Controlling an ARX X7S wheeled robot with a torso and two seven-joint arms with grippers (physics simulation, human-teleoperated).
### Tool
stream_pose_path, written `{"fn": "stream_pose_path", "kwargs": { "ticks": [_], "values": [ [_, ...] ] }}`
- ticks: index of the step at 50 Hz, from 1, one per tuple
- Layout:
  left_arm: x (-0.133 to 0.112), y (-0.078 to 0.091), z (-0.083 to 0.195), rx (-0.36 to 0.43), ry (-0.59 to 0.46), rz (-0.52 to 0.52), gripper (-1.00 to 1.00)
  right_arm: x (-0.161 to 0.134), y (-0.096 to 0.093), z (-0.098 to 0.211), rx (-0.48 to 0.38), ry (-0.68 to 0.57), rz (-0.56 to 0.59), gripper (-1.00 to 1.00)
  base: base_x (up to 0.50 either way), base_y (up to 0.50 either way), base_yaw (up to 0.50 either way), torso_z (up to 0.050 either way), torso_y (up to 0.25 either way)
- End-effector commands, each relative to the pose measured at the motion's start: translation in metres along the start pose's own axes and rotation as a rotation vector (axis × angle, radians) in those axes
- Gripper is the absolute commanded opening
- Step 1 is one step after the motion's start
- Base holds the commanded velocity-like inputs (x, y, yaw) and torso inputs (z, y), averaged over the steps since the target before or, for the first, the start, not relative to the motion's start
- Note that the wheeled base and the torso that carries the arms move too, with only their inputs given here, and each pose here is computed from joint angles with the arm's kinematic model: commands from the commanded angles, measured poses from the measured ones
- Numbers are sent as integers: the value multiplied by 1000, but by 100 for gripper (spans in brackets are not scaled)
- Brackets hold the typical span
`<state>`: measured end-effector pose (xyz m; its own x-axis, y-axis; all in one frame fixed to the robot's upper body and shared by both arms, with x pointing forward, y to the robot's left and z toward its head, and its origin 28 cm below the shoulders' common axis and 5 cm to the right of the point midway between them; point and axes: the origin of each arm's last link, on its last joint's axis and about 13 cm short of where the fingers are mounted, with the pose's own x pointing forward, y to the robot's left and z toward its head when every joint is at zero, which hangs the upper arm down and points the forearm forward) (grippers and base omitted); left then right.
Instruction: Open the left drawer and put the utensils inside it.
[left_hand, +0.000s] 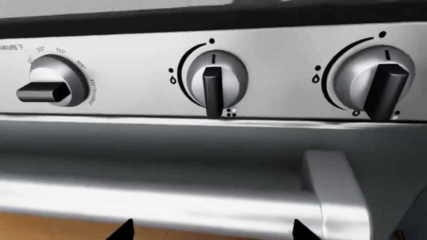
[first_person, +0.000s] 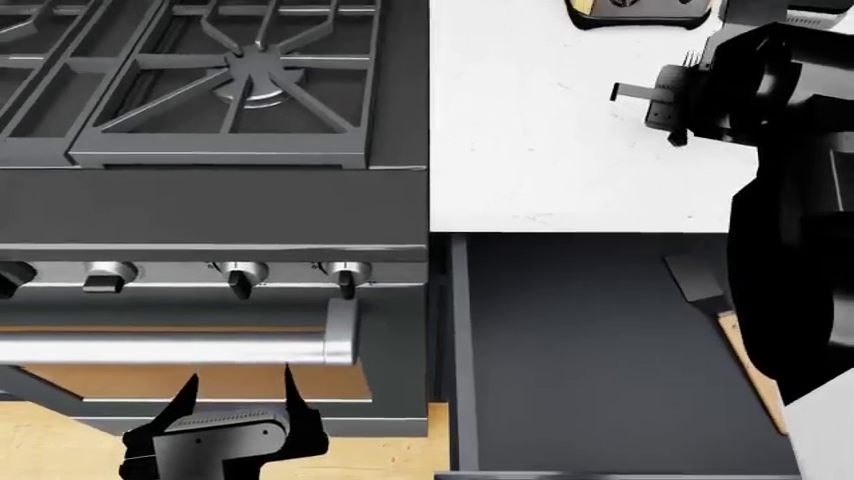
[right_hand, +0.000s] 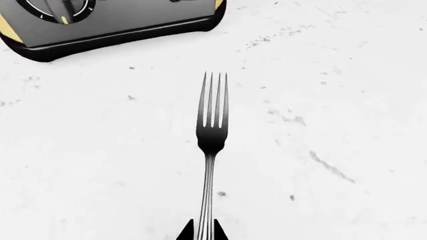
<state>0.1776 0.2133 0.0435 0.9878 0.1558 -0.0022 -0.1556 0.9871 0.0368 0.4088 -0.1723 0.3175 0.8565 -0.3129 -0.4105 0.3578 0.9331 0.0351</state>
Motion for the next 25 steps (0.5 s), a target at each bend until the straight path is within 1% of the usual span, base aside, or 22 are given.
{"fn": "stream_pose_path", "kwargs": {
  "ticks": [1,10,12,15,25],
  "values": [
    [-1,0,1,-8,-8,-8,100,10,-7,-21,-81,93,-99,-100,0,0,0,0,49],
    [-1,1,0,-10,-11,-7,100,9,-7,-20,-80,93,-98,-100,0,0,0,0,0],
    [0,1,0,-10,-9,-8,100,9,-7,-20,-81,93,-99,-100,0,0,0,0,105],
    [0,1,0,-9,-9,-8,100,9,-7,-20,-82,93,-99,-100,0,0,0,0,183],
    [-1,1,0,-9,-10,-8,100,8,-7,-19,-85,90,-95,-100,0,0,0,0,250]
  ]
}}
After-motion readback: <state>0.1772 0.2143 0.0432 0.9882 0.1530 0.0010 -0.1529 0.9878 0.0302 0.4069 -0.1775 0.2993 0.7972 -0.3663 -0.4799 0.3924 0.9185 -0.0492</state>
